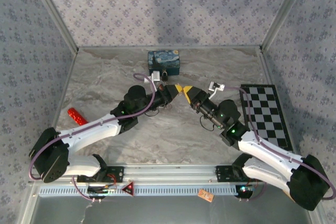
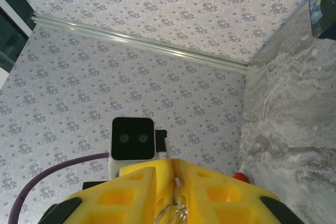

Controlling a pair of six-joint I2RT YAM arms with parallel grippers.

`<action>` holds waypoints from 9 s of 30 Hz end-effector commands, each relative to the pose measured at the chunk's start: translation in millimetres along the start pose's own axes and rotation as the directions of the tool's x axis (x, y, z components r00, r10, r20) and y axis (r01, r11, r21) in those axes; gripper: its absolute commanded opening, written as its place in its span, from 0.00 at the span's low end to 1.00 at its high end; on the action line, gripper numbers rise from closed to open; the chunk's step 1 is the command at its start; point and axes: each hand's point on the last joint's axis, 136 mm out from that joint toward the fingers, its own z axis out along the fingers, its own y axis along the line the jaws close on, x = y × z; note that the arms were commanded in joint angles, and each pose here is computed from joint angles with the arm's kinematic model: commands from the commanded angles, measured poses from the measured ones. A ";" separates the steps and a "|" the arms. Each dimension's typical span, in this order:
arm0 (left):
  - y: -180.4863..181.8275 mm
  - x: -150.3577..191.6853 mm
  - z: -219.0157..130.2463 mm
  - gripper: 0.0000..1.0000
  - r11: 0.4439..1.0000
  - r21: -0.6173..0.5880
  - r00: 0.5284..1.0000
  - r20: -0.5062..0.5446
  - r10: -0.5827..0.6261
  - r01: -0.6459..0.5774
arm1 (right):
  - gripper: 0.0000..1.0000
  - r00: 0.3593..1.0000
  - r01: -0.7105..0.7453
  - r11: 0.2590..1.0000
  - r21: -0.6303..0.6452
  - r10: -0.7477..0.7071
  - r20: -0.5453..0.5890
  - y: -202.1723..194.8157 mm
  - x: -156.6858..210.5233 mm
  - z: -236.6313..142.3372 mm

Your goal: Unlock the padlock with the key

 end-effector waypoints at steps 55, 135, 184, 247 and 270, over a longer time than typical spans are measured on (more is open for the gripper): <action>-48.1 -8.4 -15.1 0.16 0.976 0.178 0.992 0.036 0.120 -0.124 | 0.00 0.988 0.094 0.994 -0.051 -0.100 -0.121 16.7 17.9 -4.5; -48.0 15.4 1.5 0.08 0.966 0.179 0.981 -0.012 0.191 -0.186 | 0.00 0.974 0.189 0.965 -0.183 -0.208 -0.087 55.3 10.9 -16.4; 174.4 -114.3 -69.3 0.79 0.460 -0.698 0.836 -0.469 0.284 -0.549 | 0.00 0.815 0.578 0.742 0.338 -0.511 -0.271 -37.4 -8.6 -84.6; 335.6 -168.1 71.2 0.50 0.533 -0.681 0.864 -0.393 0.314 -0.503 | 0.00 0.840 0.541 0.774 0.328 -0.480 -0.253 -42.9 -6.1 -89.4; 328.5 -173.9 80.1 0.30 0.583 -0.645 0.869 -0.335 0.365 -0.494 | 0.00 0.846 0.530 0.783 0.325 -0.467 -0.257 -44.1 -3.8 -89.2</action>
